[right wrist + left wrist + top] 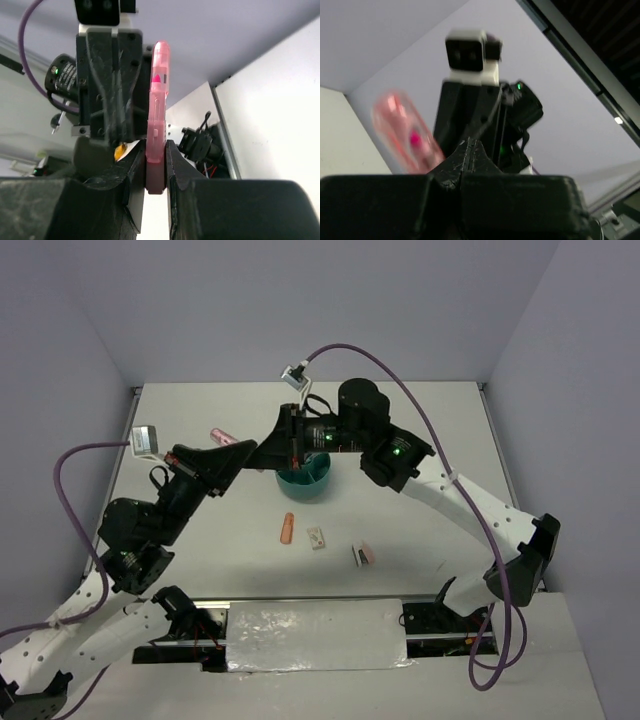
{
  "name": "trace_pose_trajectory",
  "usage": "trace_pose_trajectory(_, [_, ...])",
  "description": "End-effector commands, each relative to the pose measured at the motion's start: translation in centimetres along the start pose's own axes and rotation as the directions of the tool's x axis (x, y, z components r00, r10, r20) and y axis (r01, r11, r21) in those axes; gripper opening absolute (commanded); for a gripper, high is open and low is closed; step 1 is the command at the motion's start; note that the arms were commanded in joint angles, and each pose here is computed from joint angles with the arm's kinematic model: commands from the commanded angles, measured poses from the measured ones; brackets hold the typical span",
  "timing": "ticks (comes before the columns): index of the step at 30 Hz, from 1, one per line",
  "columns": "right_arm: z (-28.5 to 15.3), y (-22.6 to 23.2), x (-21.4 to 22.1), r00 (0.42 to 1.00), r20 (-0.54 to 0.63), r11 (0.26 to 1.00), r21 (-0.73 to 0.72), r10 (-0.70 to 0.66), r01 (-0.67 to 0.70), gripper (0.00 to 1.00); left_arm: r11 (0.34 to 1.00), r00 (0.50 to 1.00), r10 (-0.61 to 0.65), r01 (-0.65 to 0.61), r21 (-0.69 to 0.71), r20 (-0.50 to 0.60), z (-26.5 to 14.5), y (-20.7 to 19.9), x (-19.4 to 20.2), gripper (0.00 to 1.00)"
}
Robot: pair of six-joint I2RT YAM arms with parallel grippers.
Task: Sort the stationery into containers
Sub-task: Close the pen cap on the pen.
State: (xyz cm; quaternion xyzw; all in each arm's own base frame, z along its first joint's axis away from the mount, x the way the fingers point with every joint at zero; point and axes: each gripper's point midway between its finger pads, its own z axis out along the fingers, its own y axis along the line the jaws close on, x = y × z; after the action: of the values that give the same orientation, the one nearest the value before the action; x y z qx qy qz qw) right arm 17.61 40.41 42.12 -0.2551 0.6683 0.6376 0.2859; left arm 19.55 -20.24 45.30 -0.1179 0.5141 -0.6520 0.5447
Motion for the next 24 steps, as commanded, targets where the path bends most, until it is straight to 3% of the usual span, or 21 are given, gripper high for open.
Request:
trace_pose_trajectory(1, [0.4,2.0,-3.6,0.987,0.1,0.99,-0.043,-0.128,0.133,0.0,0.999,0.996,0.03,-0.031,-0.009,-0.088,-1.6,-0.4,1.3,0.03])
trace_pose_trajectory(2, [0.3,2.2,-3.5,0.986,0.107,0.99,-0.055,-0.125,0.132,0.0,0.996,0.995,0.085,-0.085,0.001,-0.057,-1.7,-1.7,0.0,0.07])
trace_pose_trajectory(5, [0.1,0.7,-1.3,0.992,0.079,0.993,-0.068,-0.096,0.101,0.0,0.977,0.977,0.211,-0.211,-0.035,-0.023,-1.9,-3.3,-2.4,0.32])
trace_pose_trajectory(6, [-0.4,1.4,-0.8,0.993,0.072,0.99,-0.092,-0.098,0.104,0.0,0.958,0.96,0.273,-0.277,-0.077,-0.053,-1.7,-2.4,-2.3,0.48])
trace_pose_trajectory(7, [-0.5,1.5,-0.8,0.991,0.083,0.988,-0.105,-0.109,0.117,0.0,0.951,0.953,0.303,-0.304,-0.055,-0.03,-1.5,-4.4,-3.6,0.56])
trace_pose_trajectory(9, [-0.8,1.0,0.2,0.993,0.069,0.989,-0.102,-0.099,0.106,0.0,0.924,0.928,0.368,-0.372,-0.091,-0.06,-0.9,-4.1,-3.8,0.79])
trace_pose_trajectory(10, [-1.1,1.5,0.3,0.991,0.071,0.986,-0.114,-0.111,0.119,0.0,0.92,0.923,0.383,-0.385,-0.08,-0.036,-0.7,-5.7,-4.9,0.84])
trace_pose_trajectory(11, [-1.3,1.3,0.7,0.992,0.064,0.987,-0.111,-0.108,0.115,0.0,0.911,0.917,0.397,-0.399,-0.1,-0.045,-0.1,-5.5,-5.0,0.98])
trace_pose_trajectory(19, [-3.5,2.6,1.1,0.984,0.091,0.981,-0.104,-0.153,0.163,0.0,0.805,0.886,0.461,-0.444,-0.393,-0.058,-0.5,-2.5,-8.5,0.99])
trace_pose_trajectory(22, [-4.0,3.5,1.4,0.983,0.087,0.976,-0.13,-0.164,0.175,0.0,0.832,0.888,0.455,-0.447,-0.329,-0.056,-0.1,-3.2,-7.8,0.93])
trace_pose_trajectory(24, [-4.5,4.4,1.2,0.98,0.094,0.97,-0.154,-0.175,0.188,0.0,0.862,0.89,0.45,-0.454,-0.226,-0.071,0.4,-3.9,-6.2,0.81])
